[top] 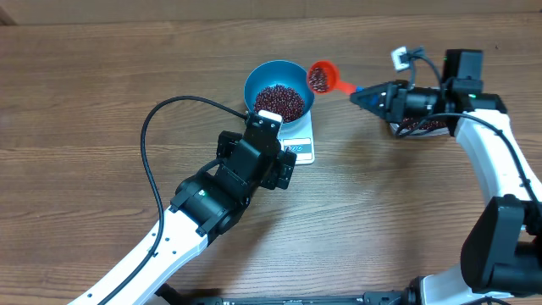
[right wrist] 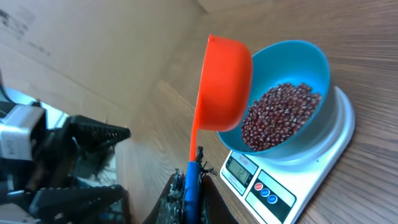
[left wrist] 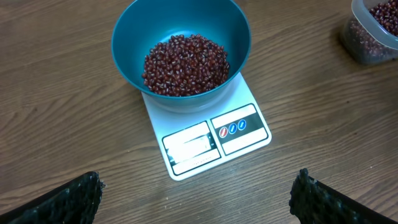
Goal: Scoop item into bowl and weigh 150g on scale
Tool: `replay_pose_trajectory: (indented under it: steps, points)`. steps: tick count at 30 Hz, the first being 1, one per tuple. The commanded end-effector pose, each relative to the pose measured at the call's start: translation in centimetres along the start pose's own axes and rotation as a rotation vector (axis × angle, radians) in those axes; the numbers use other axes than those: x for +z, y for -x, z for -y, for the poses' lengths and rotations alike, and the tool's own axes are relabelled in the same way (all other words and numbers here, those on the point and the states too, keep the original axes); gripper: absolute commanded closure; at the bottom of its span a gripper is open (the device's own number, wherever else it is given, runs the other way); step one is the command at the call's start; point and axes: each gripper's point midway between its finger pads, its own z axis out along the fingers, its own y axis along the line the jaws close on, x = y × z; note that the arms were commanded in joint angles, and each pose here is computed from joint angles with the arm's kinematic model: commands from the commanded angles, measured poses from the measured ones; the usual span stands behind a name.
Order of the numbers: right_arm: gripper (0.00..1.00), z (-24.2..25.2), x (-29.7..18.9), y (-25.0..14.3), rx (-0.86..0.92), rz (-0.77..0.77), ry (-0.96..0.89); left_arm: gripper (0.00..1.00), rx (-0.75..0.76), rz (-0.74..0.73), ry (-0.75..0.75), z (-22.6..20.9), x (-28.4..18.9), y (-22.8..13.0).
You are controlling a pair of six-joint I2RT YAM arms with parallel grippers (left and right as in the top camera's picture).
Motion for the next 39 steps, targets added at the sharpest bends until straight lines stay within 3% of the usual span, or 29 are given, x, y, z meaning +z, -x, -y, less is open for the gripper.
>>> replay_pose_trajectory:
  steps: [1, 19, 24, 39]
  points:
    - [0.96, 0.6, 1.5, -0.3, -0.029, -0.033, -0.052, 0.01, -0.009, -0.010, 0.016, -0.2, 0.4, -0.4]
    - [0.96, 2.7, 6.2, -0.3, -0.236, -0.111, -0.317, 0.00, -0.009, -0.010, 0.016, -0.2, 0.4, -0.4]
    - [0.96, 2.5, 6.5, -0.5, -0.404, -0.143, -0.306, 0.00, -0.009, -0.010, 0.016, -0.2, 0.4, -0.4]
    - [0.96, 2.5, 6.5, -0.5, -0.674, -0.185, -0.288, 0.01, -0.009, -0.010, 0.016, -0.2, 0.4, -0.4]
